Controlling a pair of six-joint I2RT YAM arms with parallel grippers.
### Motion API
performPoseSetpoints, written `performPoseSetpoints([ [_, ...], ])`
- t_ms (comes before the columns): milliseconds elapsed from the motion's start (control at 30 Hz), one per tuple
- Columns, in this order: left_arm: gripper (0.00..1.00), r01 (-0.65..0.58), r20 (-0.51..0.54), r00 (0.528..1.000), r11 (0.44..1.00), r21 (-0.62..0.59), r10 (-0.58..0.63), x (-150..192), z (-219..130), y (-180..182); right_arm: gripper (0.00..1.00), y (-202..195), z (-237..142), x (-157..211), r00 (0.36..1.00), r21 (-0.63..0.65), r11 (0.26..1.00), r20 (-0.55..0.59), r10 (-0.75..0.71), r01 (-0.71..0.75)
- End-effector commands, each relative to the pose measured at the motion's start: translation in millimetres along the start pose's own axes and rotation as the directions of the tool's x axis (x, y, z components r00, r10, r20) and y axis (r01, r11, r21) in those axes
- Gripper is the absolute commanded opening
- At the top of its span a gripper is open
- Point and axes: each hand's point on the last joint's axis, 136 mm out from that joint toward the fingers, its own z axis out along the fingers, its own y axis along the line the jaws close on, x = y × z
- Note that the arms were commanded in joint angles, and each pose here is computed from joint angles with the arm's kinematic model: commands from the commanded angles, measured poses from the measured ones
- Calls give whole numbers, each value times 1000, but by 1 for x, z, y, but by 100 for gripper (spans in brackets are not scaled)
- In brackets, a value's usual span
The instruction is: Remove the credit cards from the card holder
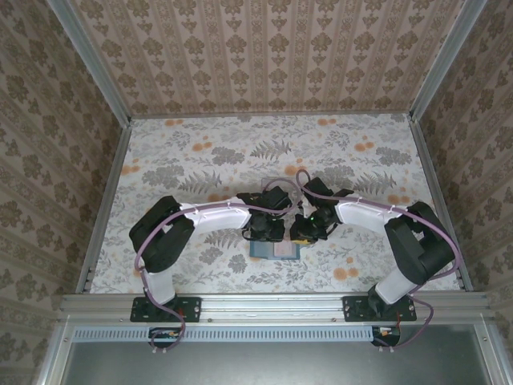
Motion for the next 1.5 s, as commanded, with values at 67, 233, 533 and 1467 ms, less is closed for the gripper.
performPoseSetpoints([
  [67,15,25,7,1000,998,51,-25,-1,-8,-7,19,12,4,-4,1000,-32,999,-9,-4,4],
  [233,15,29,2,1000,998,49,-29,0,-7,-5,19,9,9,-4,1000,-18,1000,-16,-2,2],
  [533,21,28,-2,1000,998,54,-28,0,-7,-6,19,-21,17,2,999,119,993,-36,4,0],
  [1467,31,-1,-67,998,990,-142,-8,13,-2,24,21,-23,16,6,999,128,992,-42,4,2],
])
